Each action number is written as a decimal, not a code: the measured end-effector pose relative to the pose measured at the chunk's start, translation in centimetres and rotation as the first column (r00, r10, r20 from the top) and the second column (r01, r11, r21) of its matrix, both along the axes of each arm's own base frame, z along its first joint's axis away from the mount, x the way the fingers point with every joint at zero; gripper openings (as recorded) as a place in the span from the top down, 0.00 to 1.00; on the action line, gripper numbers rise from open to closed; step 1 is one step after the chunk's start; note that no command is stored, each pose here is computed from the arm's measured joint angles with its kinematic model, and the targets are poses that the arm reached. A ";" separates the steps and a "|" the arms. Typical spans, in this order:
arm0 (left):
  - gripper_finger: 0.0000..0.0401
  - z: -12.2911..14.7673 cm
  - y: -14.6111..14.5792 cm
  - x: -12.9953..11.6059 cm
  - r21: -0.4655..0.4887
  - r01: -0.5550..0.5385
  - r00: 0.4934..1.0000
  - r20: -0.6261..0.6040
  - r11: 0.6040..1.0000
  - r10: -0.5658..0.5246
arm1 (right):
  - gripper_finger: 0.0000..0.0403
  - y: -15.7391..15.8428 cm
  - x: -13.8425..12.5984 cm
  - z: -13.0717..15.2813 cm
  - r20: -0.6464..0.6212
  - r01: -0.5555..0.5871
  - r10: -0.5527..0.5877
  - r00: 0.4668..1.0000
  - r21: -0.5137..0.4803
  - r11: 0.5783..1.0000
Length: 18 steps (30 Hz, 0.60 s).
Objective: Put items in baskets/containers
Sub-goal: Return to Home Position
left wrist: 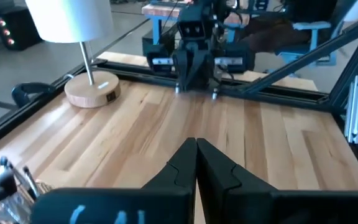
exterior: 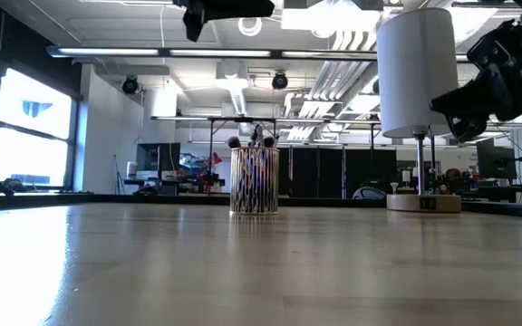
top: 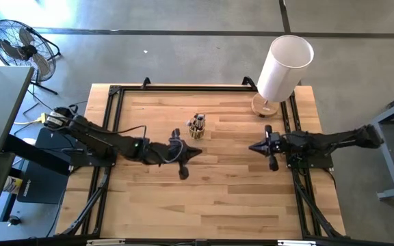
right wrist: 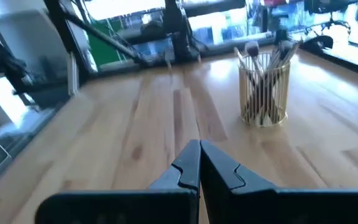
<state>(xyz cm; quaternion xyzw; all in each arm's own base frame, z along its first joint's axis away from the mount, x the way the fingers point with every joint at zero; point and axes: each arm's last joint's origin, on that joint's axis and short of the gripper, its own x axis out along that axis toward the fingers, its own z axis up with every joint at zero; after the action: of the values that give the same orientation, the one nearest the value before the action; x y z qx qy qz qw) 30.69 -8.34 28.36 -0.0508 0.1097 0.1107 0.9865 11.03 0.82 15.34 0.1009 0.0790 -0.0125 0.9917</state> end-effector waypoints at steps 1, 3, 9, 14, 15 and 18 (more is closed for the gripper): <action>1.00 -0.1 -0.3 -0.1 0.001 -0.004 1.000 -0.004 1.000 0.004 | 1.00 -0.1 -0.2 0.2 0.021 -0.006 0.006 1.000 0.004 1.000; 1.00 -0.2 -0.9 -0.4 0.009 -0.006 1.000 -0.018 1.000 0.006 | 1.00 -0.3 -0.6 0.7 0.080 -0.003 0.002 0.997 0.010 1.000; 1.00 -1.9 -1.5 -1.1 -0.015 -0.011 0.999 -0.048 1.000 0.010 | 1.00 -0.9 -1.4 1.8 0.206 0.086 -0.085 0.975 0.006 0.996; 1.00 -3.5 -0.7 -3.7 -0.051 0.072 0.997 0.022 0.996 -0.071 | 1.00 -1.1 -1.2 1.6 0.170 0.125 -0.123 0.978 -0.001 0.992; 1.00 -3.8 -0.5 -4.2 -0.052 0.106 0.993 0.055 0.993 -0.103 | 1.00 -1.1 -1.2 1.6 0.169 0.130 -0.128 0.977 -0.001 0.992; 1.00 -5.2 0.6 -6.1 -0.008 0.174 0.981 0.095 0.985 -0.172 | 1.00 -1.1 -1.1 1.5 0.162 0.126 -0.124 0.979 -0.002 0.992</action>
<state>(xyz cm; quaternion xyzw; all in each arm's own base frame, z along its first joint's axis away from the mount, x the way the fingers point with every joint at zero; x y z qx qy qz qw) 24.54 -7.77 23.13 -0.0540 0.0682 0.0212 0.9960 9.91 -0.31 16.86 0.1002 -0.0084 -0.0672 0.9927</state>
